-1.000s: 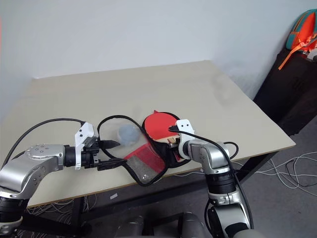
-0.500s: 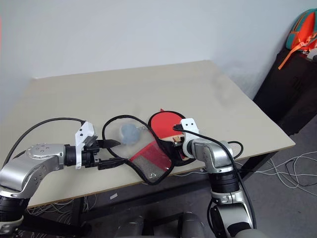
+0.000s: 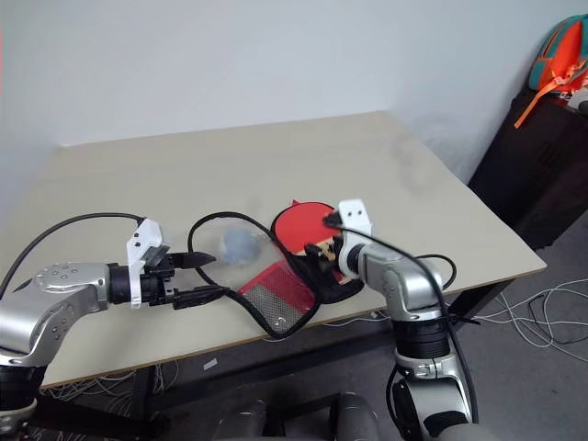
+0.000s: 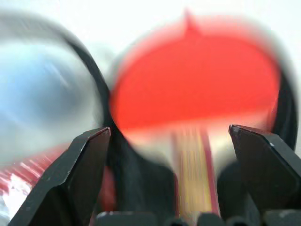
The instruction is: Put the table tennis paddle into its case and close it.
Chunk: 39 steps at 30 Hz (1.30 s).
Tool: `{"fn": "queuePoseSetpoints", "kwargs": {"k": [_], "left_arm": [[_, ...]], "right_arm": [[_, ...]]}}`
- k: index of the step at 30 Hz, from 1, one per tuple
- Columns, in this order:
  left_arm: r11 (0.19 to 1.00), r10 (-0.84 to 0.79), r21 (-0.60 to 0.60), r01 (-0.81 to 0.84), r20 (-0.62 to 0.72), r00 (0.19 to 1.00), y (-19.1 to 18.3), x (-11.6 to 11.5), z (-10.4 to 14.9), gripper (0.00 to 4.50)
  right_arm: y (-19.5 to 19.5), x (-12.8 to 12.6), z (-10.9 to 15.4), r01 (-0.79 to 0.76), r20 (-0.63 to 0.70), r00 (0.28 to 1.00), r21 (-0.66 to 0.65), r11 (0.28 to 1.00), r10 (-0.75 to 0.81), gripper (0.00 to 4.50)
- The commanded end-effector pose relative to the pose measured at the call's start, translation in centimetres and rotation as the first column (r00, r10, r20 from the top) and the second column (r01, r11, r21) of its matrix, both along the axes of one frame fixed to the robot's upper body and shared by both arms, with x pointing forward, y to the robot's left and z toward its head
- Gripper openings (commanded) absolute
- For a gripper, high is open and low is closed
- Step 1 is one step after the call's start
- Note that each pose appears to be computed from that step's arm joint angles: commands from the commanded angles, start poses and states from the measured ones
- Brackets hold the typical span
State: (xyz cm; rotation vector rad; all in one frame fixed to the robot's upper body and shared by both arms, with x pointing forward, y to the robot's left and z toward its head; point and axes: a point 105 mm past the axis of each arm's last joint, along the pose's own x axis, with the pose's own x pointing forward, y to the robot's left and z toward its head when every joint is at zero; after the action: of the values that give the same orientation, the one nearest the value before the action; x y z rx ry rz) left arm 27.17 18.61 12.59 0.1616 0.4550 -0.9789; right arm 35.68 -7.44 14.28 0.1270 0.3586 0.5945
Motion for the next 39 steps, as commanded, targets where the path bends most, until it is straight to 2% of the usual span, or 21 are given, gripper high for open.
{"fn": "queuePoseSetpoints", "kwargs": {"k": [1, 2, 8, 13, 17, 18, 20, 25, 28, 32, 33, 35, 37, 39], "left_arm": [[1.0, 0.021, 0.007, -0.021, -0.014, 1.0, 1.6, -0.6, 0.6, 4.1], [1.0, 0.027, 0.014, -0.027, -0.025, 0.999, 1.9, -0.8, 0.4, 3.93], [0.997, 0.059, 0.056, -0.055, -0.079, 0.995, 3.0, -1.3, -0.8, 1.85], [0.996, 0.029, 0.084, -0.017, -0.141, 0.99, 2.2, -1.9, -2.9, 1.85], [0.998, 0.006, 0.064, 0.004, -0.159, 0.987, 1.4, -1.9, -3.3, 1.85], [0.998, -0.001, 0.064, 0.011, -0.156, 0.988, 1.2, -1.7, -3.4, 1.65], [0.999, -0.009, 0.048, 0.016, -0.143, 0.99, 0.2, -0.8, -3.7, 1.27], [0.999, 0.024, 0.034, -0.021, -0.077, 0.997, -1.6, 2.3, -4.4, 1.27], [1.0, -0.02, -0.014, 0.02, -0.029, 0.999, -4.7, 4.3, -4.0, 1.27], [0.993, -0.061, -0.096, 0.062, 0.018, 0.998, -7.8, 5.9, -2.3, 1.27], [0.991, -0.07, -0.115, 0.074, 0.038, 0.997, -9.1, 6.6, -1.8, 1.27], [0.985, -0.069, -0.153, 0.078, 0.064, 0.996, -11.5, 8.0, -1.1, 1.27], [0.981, -0.046, -0.187, 0.058, 0.069, 0.997, -13.6, 9.1, -0.8, 1.27], [0.979, -0.009, -0.201, 0.022, 0.063, 0.998, -15.2, 10.2, -1.1, 1.27]], "right_arm": [[-0.5, 0.7, 5.4, -0.022, 0.182, 0.983, 0.099, 0.995, 0.004, 4.5], [-0.7, 0.8, 5.5, -0.02, 0.183, 0.983, 0.107, 0.994, 0.0, 4.5], [-1.0, 1.3, 5.0, -0.008, 0.18, 0.984, 0.092, 0.996, -0.009, 4.5], [-0.9, 1.6, 4.8, 0.019, 0.184, 0.982, 0.094, 0.995, -0.037, 4.5], [-1.0, 1.6, 4.8, 0.033, 0.194, 0.98, 0.084, 0.996, -0.049, 4.5], [-1.0, 1.6, 4.7, 0.035, 0.195, 0.98, 0.082, 0.996, -0.051, 4.5], [-1.1, 1.7, 4.8, 0.043, 0.201, 0.978, 0.076, 0.996, -0.058, 4.5], [-1.5, 1.7, 4.8, 0.062, 0.217, 0.973, 0.06, 0.996, -0.074, 4.5], [-1.6, 1.9, 4.8, 0.075, 0.223, 0.971, 0.078, 0.994, -0.091, 4.5], [-2.0, 1.9, 7.5, 0.072, 0.295, 0.946, 0.207, 0.976, -0.132, 4.5], [-2.6, 1.8, 9.8, 0.052, 0.31, 0.936, 0.339, 0.939, -0.164, 4.5], [-3.9, 1.5, 13.3, 0.002, 0.339, 0.917, 0.52, 0.854, -0.209, 4.5], [-4.8, 1.6, 14.5, 0.011, 0.344, 0.905, 0.567, 0.823, -0.25, 4.5], [-5.0, 2.1, 14.0, 0.055, 0.326, 0.905, 0.545, 0.837, -0.272, 4.5]]}}
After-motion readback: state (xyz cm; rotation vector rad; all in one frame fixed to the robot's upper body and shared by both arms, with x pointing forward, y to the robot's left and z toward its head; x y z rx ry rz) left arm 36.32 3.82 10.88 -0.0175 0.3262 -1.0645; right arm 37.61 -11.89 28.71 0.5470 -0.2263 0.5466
